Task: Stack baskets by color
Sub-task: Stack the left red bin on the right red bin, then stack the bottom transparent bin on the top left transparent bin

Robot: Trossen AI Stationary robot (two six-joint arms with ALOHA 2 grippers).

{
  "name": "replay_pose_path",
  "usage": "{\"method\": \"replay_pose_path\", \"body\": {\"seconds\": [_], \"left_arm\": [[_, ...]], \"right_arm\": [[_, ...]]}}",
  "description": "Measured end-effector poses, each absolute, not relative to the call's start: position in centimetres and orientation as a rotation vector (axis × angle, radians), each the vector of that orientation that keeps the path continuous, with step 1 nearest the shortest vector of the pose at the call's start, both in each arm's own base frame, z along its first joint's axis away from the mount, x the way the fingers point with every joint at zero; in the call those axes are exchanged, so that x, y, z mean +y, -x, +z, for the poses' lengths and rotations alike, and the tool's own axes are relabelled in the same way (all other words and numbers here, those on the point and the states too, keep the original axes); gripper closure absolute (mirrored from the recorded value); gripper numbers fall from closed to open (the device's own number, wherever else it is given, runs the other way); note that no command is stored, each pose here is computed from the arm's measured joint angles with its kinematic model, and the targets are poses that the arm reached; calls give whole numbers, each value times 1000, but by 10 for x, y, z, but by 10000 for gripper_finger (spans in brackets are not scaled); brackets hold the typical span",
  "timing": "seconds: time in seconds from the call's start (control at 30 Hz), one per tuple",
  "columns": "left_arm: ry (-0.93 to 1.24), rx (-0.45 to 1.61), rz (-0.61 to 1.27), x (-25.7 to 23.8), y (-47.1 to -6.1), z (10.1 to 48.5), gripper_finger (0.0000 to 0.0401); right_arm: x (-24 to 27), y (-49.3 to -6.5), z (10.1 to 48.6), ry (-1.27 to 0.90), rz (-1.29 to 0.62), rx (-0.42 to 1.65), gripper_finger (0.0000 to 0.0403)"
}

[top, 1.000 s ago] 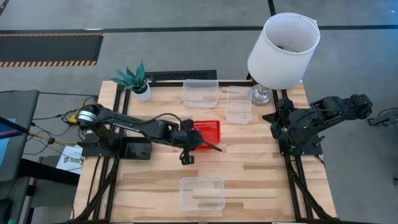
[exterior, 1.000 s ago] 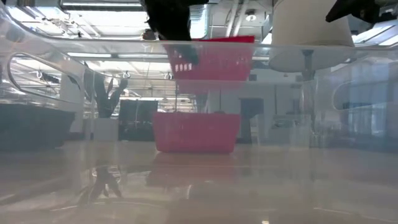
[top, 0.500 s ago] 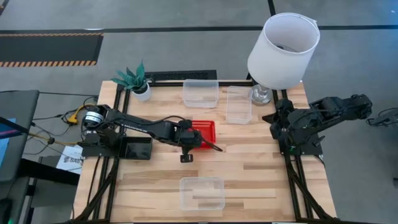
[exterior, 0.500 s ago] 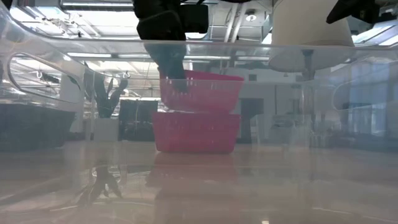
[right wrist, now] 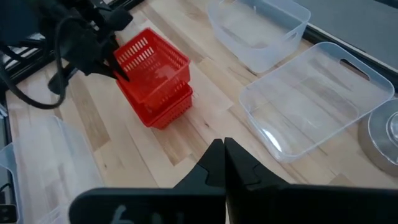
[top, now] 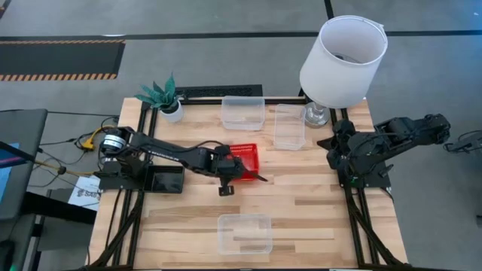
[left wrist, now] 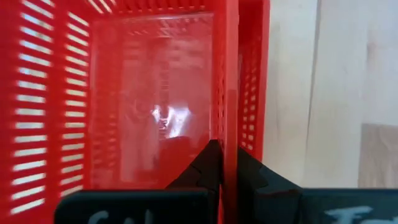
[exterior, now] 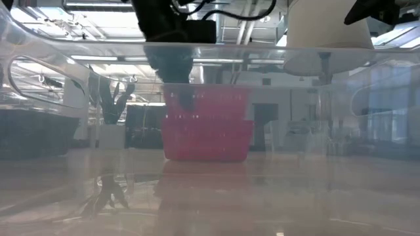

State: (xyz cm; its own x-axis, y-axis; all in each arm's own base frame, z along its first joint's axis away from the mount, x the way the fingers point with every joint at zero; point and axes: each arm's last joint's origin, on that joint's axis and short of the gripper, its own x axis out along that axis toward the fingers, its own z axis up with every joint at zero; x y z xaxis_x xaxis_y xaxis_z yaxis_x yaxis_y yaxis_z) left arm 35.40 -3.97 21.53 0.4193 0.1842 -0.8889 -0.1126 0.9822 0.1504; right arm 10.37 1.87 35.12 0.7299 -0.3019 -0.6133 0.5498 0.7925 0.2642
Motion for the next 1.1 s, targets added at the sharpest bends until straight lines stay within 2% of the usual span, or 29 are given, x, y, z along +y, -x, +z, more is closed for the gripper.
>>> {"method": "replay_pose_path", "body": {"seconds": [0.33,0.67,0.83,1.0,1.1], "left_arm": [[-124,1098,82,-42,-356,210,401],[-107,1099,69,-42,-356,210,391],[-102,1100,72,-42,-356,210,346],[-52,1106,86,-42,-356,213,277],[-52,1073,91,-42,-362,230,236]], "right_arm": [[19,-104,351,-451,-487,583,396],[19,-104,351,-454,-489,580,396],[19,-104,352,-458,-487,574,396],[19,-104,352,-458,-487,574,396],[19,-104,352,-457,-487,575,396]]}}
